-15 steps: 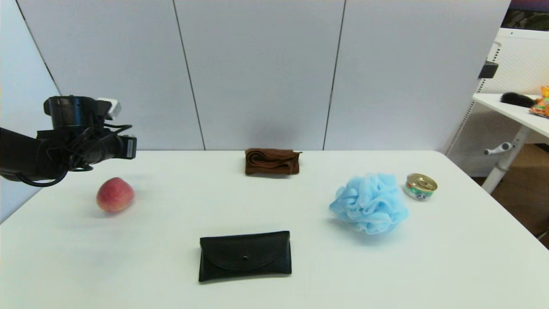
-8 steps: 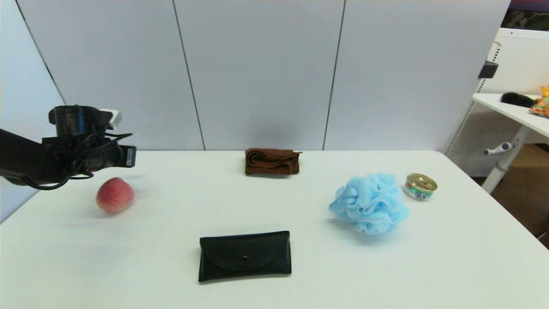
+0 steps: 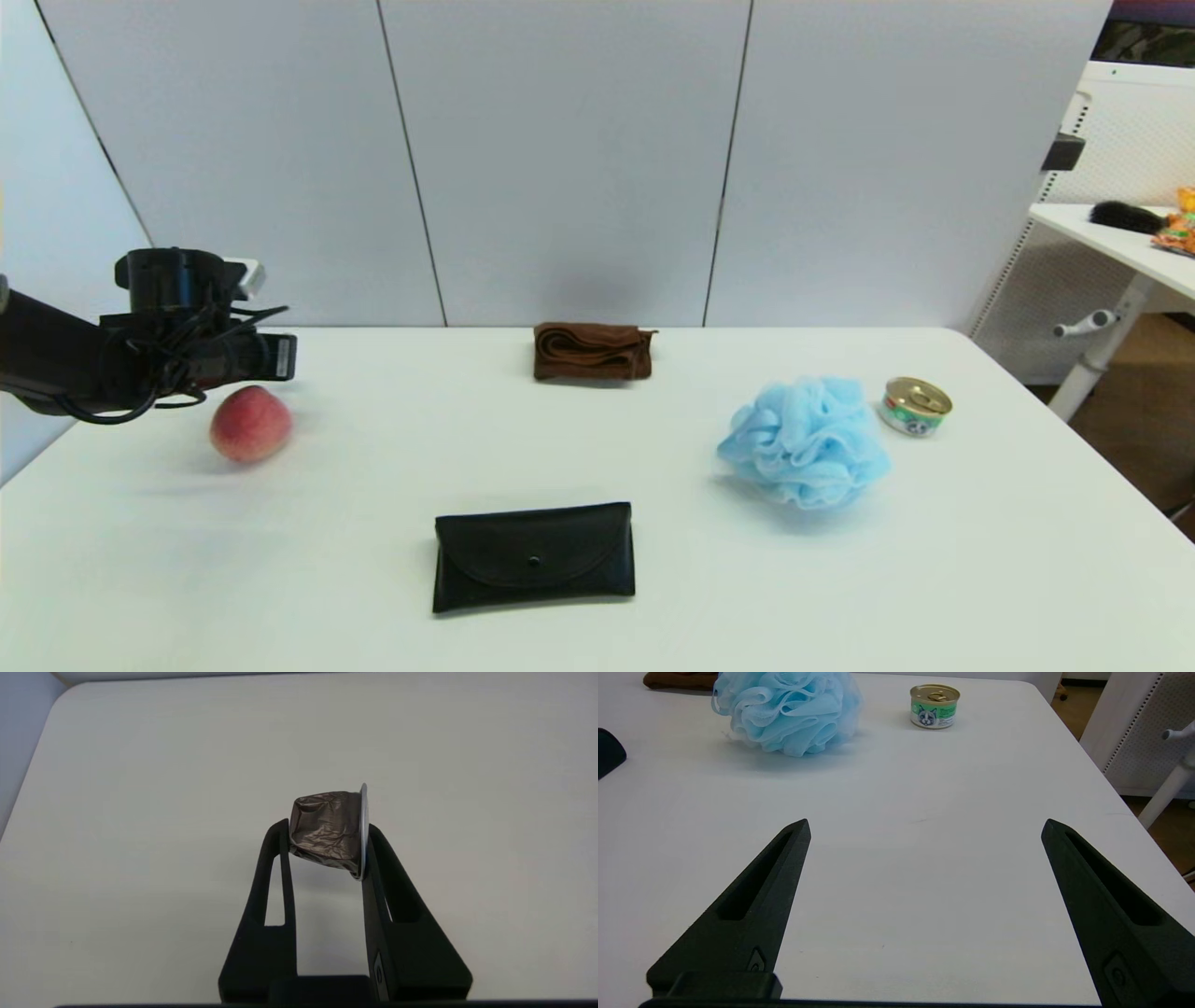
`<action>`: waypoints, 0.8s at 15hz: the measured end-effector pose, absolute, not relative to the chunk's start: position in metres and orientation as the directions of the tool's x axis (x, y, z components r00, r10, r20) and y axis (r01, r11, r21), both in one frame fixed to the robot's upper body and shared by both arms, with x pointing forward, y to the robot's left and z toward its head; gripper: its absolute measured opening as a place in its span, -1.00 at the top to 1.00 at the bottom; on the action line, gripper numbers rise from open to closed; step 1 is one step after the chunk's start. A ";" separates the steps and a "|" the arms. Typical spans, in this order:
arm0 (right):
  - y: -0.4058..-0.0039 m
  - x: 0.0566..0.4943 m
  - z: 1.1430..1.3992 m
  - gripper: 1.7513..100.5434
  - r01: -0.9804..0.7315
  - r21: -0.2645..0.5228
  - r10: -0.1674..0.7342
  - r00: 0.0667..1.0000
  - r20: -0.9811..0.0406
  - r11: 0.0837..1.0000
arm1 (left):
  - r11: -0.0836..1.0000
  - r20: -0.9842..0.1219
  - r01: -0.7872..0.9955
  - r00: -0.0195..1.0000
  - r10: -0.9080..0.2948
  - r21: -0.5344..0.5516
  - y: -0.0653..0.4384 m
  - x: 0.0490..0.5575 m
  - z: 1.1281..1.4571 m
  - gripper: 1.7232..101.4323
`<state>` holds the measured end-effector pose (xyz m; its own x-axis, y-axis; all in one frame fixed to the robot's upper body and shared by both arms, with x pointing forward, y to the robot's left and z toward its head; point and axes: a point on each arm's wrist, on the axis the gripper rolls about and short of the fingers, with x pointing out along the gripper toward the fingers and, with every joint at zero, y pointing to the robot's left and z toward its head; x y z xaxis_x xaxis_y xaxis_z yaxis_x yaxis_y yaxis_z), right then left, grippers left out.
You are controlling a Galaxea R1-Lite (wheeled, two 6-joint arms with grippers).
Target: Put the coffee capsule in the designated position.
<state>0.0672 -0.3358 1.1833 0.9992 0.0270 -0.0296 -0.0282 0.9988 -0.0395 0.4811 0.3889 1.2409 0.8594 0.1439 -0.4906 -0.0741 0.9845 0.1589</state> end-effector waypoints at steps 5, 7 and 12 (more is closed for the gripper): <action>-0.336 0.067 1.183 -0.95 -0.028 -0.040 0.027 0.999 -0.030 0.999 | 0.985 -0.505 -0.075 0.851 0.144 0.155 0.389 0.479 1.236 0.45; -0.336 0.067 1.183 -0.95 -0.028 -0.039 0.027 0.999 -0.030 0.999 | 0.985 -0.502 -0.076 0.853 0.145 0.156 0.389 0.479 1.236 0.13; -0.336 0.067 1.183 -0.95 -0.028 -0.040 0.027 0.999 -0.030 0.999 | 0.984 -0.478 -0.081 0.866 0.148 0.159 0.389 0.478 1.246 -0.38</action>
<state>0.0672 -0.3358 1.1833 0.9992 0.0270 -0.0296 -0.0282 0.9988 -0.0395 0.4777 0.3888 1.2457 0.8660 0.1484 -0.4776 -0.0808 0.9840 0.1591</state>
